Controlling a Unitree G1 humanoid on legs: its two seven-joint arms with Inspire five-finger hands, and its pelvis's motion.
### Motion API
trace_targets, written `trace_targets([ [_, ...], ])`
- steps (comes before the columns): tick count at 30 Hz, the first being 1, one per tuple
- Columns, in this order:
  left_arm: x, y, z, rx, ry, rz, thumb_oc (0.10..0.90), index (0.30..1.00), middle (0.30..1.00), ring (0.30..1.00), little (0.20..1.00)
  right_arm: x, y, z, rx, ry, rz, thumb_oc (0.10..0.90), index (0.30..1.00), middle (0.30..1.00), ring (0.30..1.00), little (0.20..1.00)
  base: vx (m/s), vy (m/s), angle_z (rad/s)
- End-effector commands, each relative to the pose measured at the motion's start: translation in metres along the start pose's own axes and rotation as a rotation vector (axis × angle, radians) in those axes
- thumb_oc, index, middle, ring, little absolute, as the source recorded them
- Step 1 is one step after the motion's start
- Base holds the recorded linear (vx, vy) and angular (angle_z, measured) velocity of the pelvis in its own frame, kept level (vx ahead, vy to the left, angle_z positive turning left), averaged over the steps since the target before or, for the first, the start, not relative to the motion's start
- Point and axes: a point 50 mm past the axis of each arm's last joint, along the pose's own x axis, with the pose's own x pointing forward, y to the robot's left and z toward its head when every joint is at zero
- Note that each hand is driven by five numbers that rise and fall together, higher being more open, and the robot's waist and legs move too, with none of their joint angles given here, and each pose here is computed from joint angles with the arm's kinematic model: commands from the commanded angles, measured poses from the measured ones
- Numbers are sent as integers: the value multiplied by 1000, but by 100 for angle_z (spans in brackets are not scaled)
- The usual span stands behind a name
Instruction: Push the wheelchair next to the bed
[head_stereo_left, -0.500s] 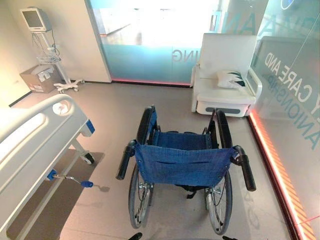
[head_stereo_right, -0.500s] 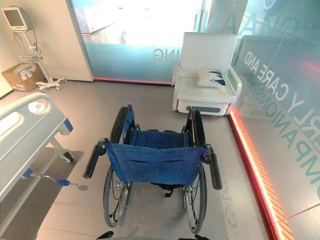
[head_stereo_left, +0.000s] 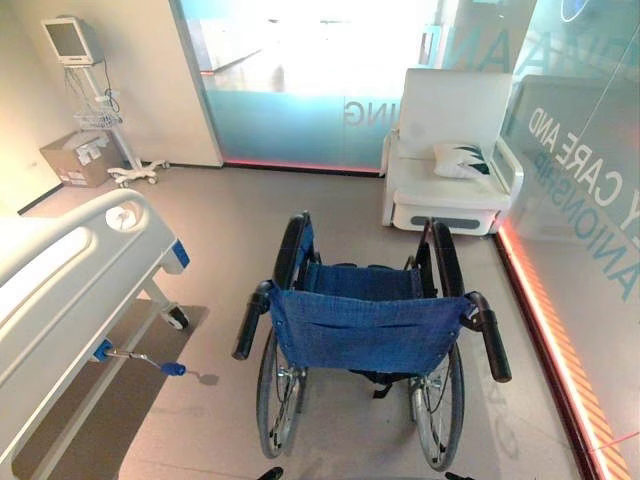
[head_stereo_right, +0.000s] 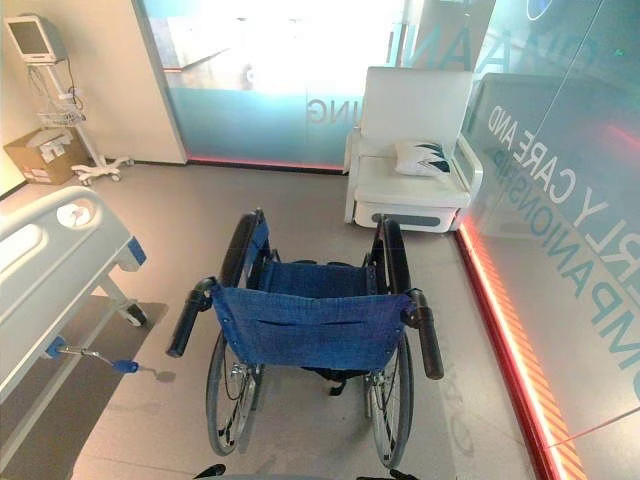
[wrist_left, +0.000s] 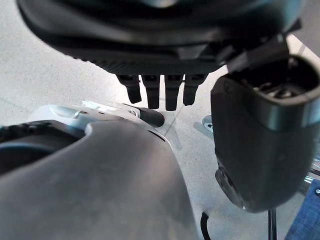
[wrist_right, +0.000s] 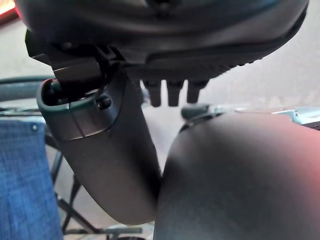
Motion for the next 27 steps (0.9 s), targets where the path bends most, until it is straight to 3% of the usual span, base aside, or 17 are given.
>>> trace_targets([
  [1, 1, -24, 11, -28, -4, -32, 800, 900, 900, 900, 900, 0, -4, -9, -53, 46, -66, 800, 900, 900, 900, 900, 0, 0, 0],
  [4, 1, -18, 20, -47, -58, -12, 800, 900, 900, 900, 900, 0, -8, -3, 86, 20, -79, 800, 900, 900, 900, 900, 0, 0, 0],
  [9, -4, -4, 44, -121, -173, 9, 800, 900, 900, 900, 900, -3, -25, 16, 156, -73, -122, 800, 900, 900, 900, 900, 0, 0, 0],
  [14, -23, 17, 98, -276, -411, -35, 800, 900, 900, 900, 900, -15, -55, 52, 311, -274, -187, 800, 900, 900, 900, 900, 0, 0, 0],
  [17, -43, 39, 132, -362, -556, -35, 800, 900, 900, 900, 900, -30, -74, 79, 369, -423, -250, 800, 900, 900, 900, 900, 0, 0, 0],
  [21, -61, 54, 155, -341, -645, -5, 800, 900, 900, 900, 900, -48, -96, 103, 439, -545, -317, 800, 900, 900, 900, 900, 0, 0, 0],
  [27, -119, 81, 205, -385, -915, 10, 800, 900, 900, 900, 900, -97, -126, 149, 509, -821, -386, 800, 900, 900, 900, 900, 0, 1, 1],
])
